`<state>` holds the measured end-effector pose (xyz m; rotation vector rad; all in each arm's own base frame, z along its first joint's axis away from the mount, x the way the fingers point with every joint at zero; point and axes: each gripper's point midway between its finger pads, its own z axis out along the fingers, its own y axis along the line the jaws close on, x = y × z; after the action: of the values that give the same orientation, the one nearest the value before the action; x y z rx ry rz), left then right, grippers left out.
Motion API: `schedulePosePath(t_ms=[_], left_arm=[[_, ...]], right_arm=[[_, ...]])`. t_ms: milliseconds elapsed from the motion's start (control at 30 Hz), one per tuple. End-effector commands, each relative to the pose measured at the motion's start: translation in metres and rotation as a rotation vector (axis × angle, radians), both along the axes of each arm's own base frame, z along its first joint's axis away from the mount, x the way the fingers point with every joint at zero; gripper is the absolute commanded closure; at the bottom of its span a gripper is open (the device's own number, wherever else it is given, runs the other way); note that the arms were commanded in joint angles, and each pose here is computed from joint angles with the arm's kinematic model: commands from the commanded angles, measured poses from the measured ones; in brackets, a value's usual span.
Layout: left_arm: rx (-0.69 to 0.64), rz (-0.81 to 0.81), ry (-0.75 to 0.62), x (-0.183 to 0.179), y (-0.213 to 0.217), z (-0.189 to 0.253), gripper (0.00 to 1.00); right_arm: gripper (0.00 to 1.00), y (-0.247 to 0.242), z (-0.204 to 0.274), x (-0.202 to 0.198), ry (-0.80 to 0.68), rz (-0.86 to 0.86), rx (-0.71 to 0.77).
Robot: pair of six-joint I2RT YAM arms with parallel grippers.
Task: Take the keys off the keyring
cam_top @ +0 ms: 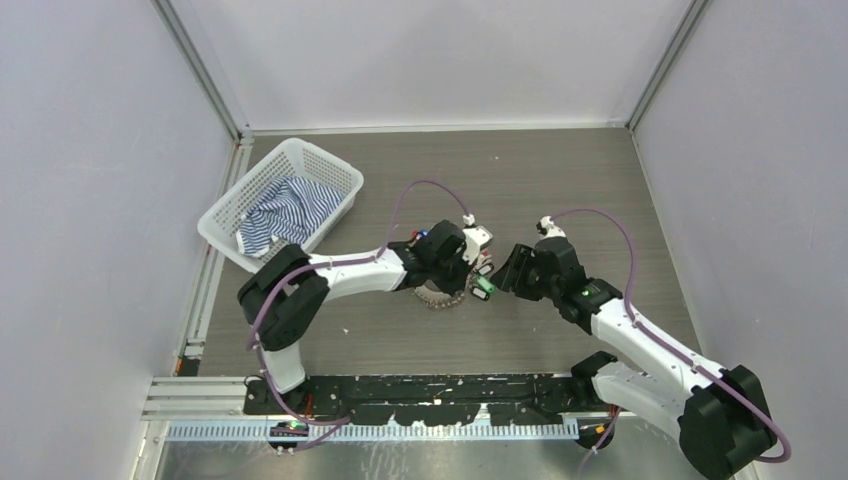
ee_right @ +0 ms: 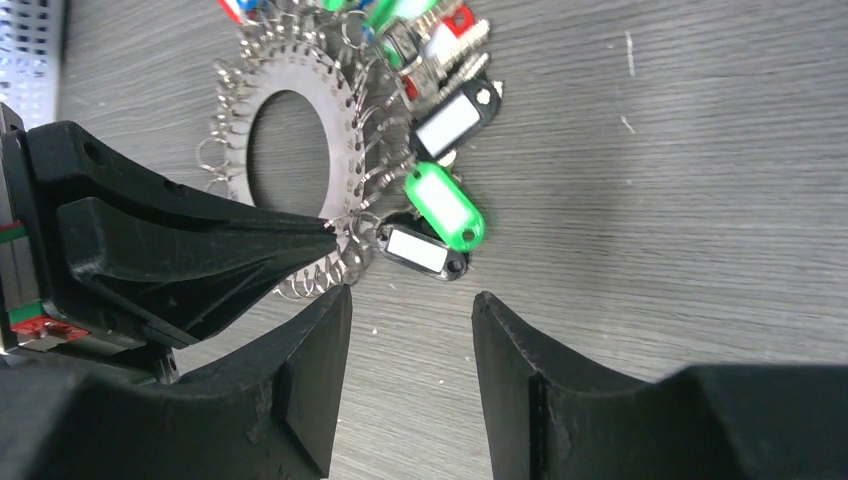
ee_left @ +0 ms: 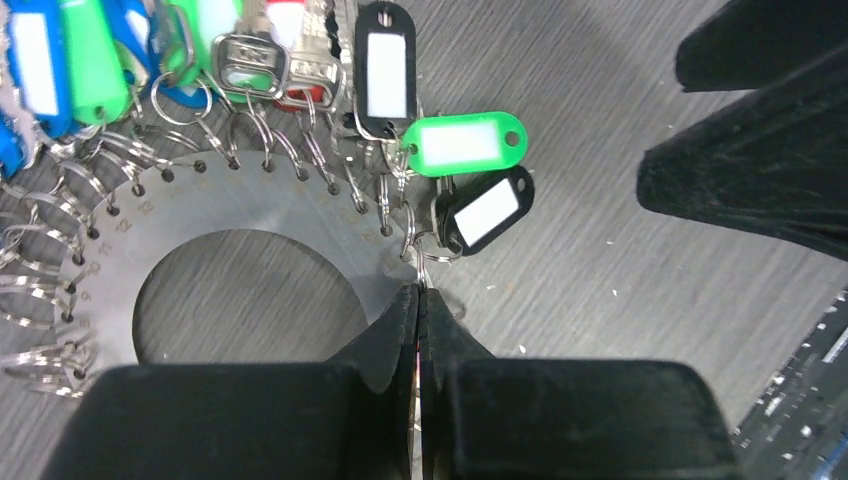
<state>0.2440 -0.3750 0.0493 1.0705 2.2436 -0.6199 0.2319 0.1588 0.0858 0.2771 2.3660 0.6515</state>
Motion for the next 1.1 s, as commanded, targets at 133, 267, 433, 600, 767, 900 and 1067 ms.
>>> schedulePosePath(t_ms=[133, 267, 433, 600, 767, 900, 1067], left_arm=[[-0.237, 0.07, 0.005, 0.002, -0.004, 0.061, 1.0], [-0.286, 0.057, 0.022, 0.0, -0.001, 0.077, 1.0], [-0.341, 0.057, 0.074, -0.002, 0.01, 0.088, 1.0], [-0.362, 0.046, 0.074, -0.004, 0.02, 0.1, 1.0], [-0.398, 0.08, 0.083, -0.004, 0.03, 0.114, 1.0], [-0.459, 0.098, 0.08, -0.008, 0.033, 0.127, 1.0], [-0.494, 0.143, 0.057, -0.006, 0.038, 0.125, 1.0]], right_arm=[[0.56, 0.033, 0.023, -0.005, -0.034, 0.071, 0.186], [0.54, 0.039, 0.031, -0.002, -0.139, 0.112, 0.15], [0.65, 0.045, 0.045, 0.011, -0.226, 0.136, 0.097], [0.58, 0.052, 0.061, 0.016, -0.336, 0.131, 0.042], [0.6, 0.064, 0.074, 0.013, -0.418, 0.149, 0.059], [0.57, 0.061, 0.08, 0.012, -0.483, 0.153, 0.028], [0.56, 0.067, 0.085, 0.006, -0.507, 0.214, 0.043]])
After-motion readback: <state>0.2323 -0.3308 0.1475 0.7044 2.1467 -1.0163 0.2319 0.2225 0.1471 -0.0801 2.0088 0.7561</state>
